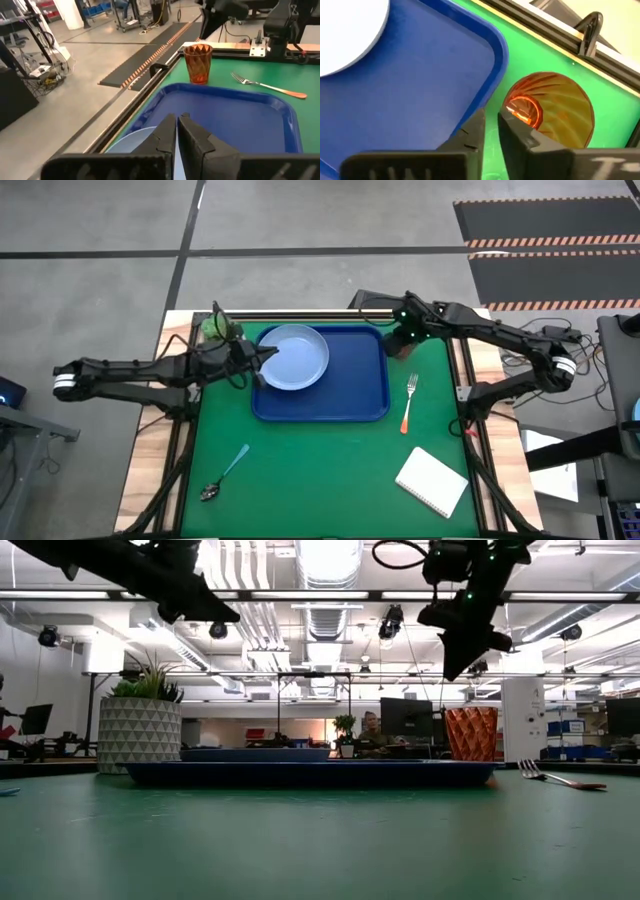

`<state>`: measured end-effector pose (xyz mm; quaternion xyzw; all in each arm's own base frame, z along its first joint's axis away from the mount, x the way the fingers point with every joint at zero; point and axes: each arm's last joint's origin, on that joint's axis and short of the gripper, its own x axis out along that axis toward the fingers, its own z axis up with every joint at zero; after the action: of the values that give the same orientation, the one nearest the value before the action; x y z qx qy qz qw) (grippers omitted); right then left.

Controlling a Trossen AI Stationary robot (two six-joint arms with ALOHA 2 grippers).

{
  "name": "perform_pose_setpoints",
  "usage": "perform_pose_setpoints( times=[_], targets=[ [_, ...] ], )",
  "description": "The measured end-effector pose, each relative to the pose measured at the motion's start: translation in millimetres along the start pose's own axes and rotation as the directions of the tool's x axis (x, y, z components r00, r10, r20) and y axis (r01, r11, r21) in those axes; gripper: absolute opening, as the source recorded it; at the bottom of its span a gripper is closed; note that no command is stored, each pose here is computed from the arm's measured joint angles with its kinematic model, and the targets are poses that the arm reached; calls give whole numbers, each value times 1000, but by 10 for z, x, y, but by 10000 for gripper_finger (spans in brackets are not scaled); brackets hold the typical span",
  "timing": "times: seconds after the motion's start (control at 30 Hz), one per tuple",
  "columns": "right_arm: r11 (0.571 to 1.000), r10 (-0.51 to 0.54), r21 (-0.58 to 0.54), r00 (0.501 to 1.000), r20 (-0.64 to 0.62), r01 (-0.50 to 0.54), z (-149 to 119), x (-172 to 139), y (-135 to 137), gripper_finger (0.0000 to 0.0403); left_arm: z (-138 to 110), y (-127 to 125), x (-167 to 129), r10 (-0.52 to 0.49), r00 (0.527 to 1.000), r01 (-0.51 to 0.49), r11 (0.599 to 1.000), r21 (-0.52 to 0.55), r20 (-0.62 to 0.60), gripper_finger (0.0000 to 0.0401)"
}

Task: Pick and place plate/cup/fork/spoon on tray
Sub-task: Put the orange glass on the blue serving tray

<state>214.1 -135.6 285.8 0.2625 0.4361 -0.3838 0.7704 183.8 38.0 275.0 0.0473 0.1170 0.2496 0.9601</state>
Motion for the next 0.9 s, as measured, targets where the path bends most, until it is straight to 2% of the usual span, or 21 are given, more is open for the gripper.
perform_pose_setpoints(
  times=[0.13, 0.27, 0.43, 0.67, 0.9],
  targets=[
    [1000, -16, 12, 999, -29, 17, 14, 109, 3, 92, 42, 17, -30, 10, 1000, -11, 999, 48, 30, 0],
    [997, -50, 57, 997, -62, 54, 43, 248, 1, 136, 85, 27, -47, 14, 997, -17, 999, 40, 71, 0],
    [995, -73, 55, 992, -103, 79, 65, 396, 7, 170, 91, 28, -47, 16, 997, -23, 995, 92, 78, 0],
    [993, -97, 47, 983, -157, 105, 59, 568, 24, 180, 114, 28, -44, 17, 996, -29, 990, 136, 87, 0],
    [991, -114, 41, 974, -193, 124, 49, 687, 32, 165, 146, 32, -45, 23, 991, -41, 991, 131, 131, 0]
  ],
)
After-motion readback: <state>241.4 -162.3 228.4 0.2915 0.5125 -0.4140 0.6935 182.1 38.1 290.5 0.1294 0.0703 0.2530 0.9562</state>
